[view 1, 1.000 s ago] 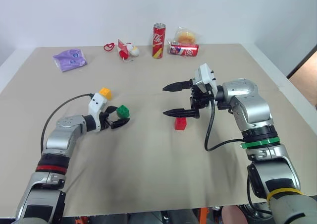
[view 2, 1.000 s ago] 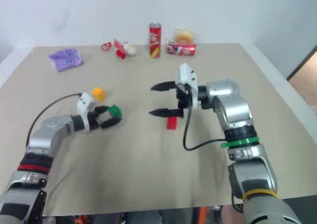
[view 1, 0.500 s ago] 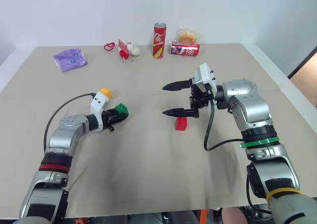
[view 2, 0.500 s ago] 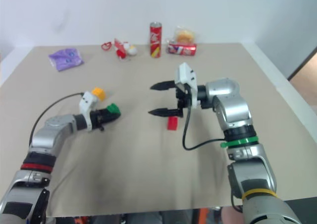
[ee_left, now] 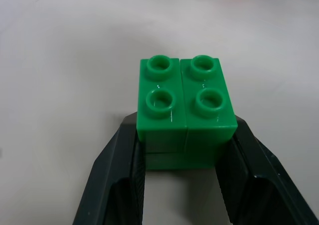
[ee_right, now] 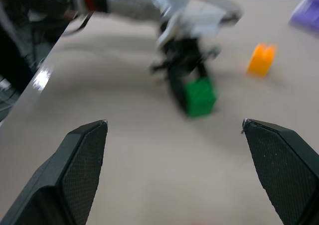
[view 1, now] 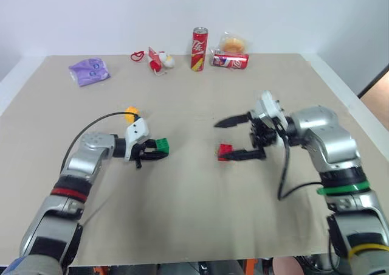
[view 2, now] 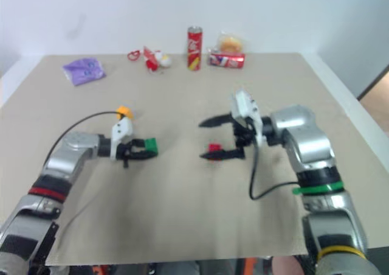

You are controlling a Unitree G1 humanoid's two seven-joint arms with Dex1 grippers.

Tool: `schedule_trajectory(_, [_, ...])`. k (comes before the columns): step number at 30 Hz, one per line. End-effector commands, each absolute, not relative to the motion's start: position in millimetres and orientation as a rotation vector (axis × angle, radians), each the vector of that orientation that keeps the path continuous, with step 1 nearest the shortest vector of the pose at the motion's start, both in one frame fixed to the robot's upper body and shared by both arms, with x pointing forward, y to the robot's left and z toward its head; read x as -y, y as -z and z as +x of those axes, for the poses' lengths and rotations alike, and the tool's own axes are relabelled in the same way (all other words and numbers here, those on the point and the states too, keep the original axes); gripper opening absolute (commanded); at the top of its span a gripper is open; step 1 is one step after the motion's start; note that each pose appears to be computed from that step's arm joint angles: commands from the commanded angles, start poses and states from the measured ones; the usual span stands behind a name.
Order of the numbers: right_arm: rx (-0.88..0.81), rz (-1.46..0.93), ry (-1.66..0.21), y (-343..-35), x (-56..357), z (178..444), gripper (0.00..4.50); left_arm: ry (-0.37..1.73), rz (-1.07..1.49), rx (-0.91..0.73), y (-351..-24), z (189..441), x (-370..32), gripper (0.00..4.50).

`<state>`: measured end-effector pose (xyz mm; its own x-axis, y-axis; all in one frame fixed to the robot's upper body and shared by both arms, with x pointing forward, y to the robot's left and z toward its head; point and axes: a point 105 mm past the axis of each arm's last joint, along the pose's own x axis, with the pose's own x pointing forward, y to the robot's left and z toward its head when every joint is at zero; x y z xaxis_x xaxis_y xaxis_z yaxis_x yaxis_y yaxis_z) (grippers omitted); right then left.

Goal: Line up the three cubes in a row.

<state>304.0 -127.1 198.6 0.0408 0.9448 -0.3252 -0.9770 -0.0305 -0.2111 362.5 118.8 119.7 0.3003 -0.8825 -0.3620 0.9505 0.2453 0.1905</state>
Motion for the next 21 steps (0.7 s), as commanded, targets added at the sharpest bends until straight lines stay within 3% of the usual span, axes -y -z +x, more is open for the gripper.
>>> schedule_trajectory(1, [-0.070, -0.470, -1.521, -211.4, 142.8, 294.4, 4.50, 1.323, 0.438, -0.097, -136.4, 370.0, -102.0, 1.33])
schedule_trajectory(6, [-0.142, -0.450, -1.413, -199.8, 166.2, 298.7, 4.50, 1.420, 0.424, -0.030, -144.5, 373.1, -77.8, 1.33])
schedule_trajectory(12, [-0.138, -0.416, -1.357, -196.6, 168.8, 298.2, 4.50, 1.556, 0.469, -0.069, -132.3, 363.5, -70.0, 1.33])
schedule_trajectory(21, [-0.103, -0.397, -1.332, -202.3, 163.1, 296.4, 4.50, 1.519, 0.515, -0.151, -114.1, 370.2, -71.9, 1.33])
